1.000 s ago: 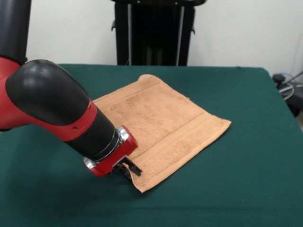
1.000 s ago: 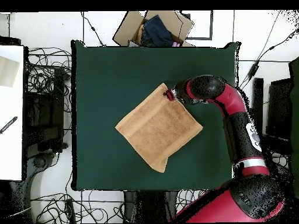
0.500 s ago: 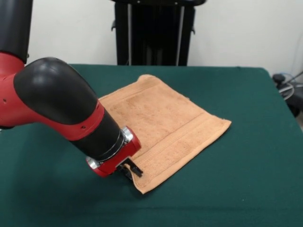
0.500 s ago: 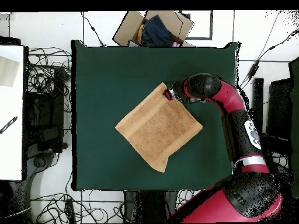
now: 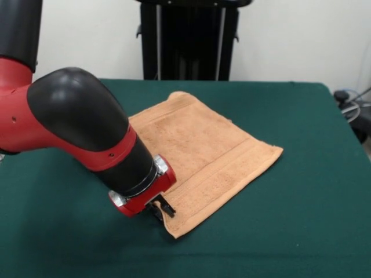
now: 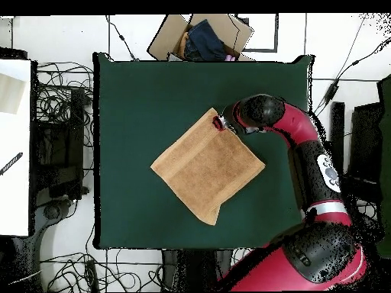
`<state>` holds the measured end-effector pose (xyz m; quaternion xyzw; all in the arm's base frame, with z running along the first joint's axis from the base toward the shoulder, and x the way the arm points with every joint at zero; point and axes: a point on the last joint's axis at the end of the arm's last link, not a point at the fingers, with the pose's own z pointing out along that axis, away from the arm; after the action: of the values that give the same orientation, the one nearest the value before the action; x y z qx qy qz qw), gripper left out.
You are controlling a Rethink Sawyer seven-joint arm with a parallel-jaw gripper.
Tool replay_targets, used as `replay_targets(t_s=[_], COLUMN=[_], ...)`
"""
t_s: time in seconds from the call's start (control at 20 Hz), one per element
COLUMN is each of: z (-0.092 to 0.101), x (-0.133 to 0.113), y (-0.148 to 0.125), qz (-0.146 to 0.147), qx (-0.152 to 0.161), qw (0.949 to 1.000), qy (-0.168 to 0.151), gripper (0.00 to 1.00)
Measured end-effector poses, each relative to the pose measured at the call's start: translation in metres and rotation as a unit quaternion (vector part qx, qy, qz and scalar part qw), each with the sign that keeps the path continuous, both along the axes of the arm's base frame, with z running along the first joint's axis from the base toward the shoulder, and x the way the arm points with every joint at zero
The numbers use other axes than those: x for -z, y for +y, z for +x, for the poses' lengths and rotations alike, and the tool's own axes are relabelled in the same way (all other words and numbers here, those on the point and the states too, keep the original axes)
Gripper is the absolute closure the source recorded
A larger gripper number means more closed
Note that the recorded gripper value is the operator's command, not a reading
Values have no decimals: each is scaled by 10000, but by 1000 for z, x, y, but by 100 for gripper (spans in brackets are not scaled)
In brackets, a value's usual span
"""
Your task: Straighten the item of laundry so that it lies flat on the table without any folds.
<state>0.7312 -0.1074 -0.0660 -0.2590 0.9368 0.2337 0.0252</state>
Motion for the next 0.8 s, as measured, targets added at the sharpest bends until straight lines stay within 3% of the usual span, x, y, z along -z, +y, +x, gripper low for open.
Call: replay_targets(t_s=[0.8], z=[2], x=[-2], y=[8], qz=[-263], qx=[-16], qw=[9997], qy=[-6], gripper=[100])
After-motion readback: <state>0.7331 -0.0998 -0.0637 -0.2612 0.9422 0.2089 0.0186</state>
